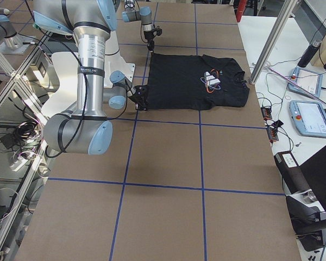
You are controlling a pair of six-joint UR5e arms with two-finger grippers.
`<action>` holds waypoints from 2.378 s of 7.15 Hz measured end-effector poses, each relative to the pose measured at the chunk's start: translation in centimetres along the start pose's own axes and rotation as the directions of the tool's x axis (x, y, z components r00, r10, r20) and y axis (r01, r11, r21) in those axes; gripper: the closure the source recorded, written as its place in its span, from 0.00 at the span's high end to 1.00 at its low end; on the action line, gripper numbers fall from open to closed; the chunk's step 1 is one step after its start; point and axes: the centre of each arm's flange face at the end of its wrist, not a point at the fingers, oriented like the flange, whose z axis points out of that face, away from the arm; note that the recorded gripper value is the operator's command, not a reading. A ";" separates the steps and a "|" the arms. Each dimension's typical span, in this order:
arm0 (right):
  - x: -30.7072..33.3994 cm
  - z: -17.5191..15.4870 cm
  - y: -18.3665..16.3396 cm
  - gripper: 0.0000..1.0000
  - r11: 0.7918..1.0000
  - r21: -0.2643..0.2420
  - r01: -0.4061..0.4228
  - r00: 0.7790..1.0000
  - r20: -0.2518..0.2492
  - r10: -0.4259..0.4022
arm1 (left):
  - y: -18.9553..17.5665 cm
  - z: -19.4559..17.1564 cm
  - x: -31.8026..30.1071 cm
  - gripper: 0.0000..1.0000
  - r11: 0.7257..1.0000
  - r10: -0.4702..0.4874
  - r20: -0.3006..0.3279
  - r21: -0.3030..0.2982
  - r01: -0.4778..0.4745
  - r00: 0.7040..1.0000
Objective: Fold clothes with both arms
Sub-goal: 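Grasp the hem corners with the left and right grippers, then lift the hem and carry it over the shirt toward the collar with both grippers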
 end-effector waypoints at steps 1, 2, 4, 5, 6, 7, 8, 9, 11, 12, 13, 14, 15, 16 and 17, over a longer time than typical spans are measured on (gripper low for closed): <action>0.0 -0.1 0.1 0.24 1.000 0.000 0.000 1.000 0.002 0.000 | 0.0 0.0 0.0 0.00 1.000 0.000 0.000 0.000 0.000 1.000; -0.1 -0.1 0.1 0.02 1.000 0.000 0.000 1.000 0.002 0.000 | 0.0 0.0 0.0 0.00 1.000 0.000 0.000 -0.001 0.000 1.000; -0.1 -0.2 0.1 0.00 1.000 -0.001 -0.001 1.000 0.003 0.001 | 0.0 0.0 0.0 0.00 1.000 0.000 0.000 -0.001 0.000 1.000; -0.2 -0.4 -0.1 0.00 1.000 -0.002 -0.002 1.000 0.006 0.002 | -0.1 -0.2 0.1 0.00 1.000 0.003 -0.004 -0.001 -0.003 1.000; -0.7 -1.3 -0.6 0.00 1.000 -0.010 -0.012 1.000 0.023 0.012 | -0.5 -1.2 0.7 0.00 1.000 0.023 -0.015 -0.012 -0.024 1.000; -1.3 -3.5 -2.4 0.00 0.998 -0.044 -0.037 0.998 0.049 0.039 | -1.5 -3.8 2.1 0.00 0.997 0.069 -0.024 -0.044 -0.070 0.997; -1.3 -6.3 -4.9 0.00 0.991 -0.117 -0.063 0.995 0.067 0.071 | -2.7 -7.3 3.8 0.00 0.989 0.121 -0.035 -0.084 -0.123 0.992; -1.2 -9.5 -6.5 0.00 0.977 -0.207 -0.053 0.993 0.091 0.073 | -3.3 -10.9 5.2 0.00 0.977 0.169 -0.063 -0.120 -0.175 0.984; -1.8 -15.1 -5.7 0.00 0.929 -0.368 0.046 0.987 0.162 0.015 | -2.8 -16.6 6.5 0.00 0.961 0.207 -0.129 -0.160 -0.226 0.970; -2.3 -18.0 -4.2 0.00 0.892 -0.441 0.099 0.980 0.200 -0.010 | -1.1 -19.6 7.1 0.00 0.946 0.221 -0.182 -0.197 -0.256 0.958; -2.8 -20.3 -3.0 0.00 0.860 -0.491 0.140 0.972 0.233 -0.025 | 0.7 -22.2 7.9 0.00 0.929 0.234 -0.236 -0.233 -0.289 0.943; -3.1 -21.2 -2.8 0.00 0.851 -0.502 0.152 0.968 0.248 -0.026 | 1.6 -23.5 8.3 0.00 0.919 0.238 -0.261 -0.252 -0.304 0.936; -3.2 -21.2 -3.7 0.00 0.870 -0.473 0.135 0.969 0.246 -0.017 | 1.6 -22.7 8.3 0.00 0.919 0.237 -0.249 -0.257 -0.300 0.939; -3.1 -20.2 -5.3 0.00 0.901 -0.423 0.099 0.972 0.234 0.002 | 0.3 -20.2 8.0 0.00 0.932 0.229 -0.210 -0.235 -0.276 0.951; -2.9 -18.0 -7.2 0.00 0.932 -0.359 0.051 0.977 0.212 0.028 | -2.9 -16.5 7.6 0.00 0.956 0.211 -0.147 -0.173 -0.236 0.966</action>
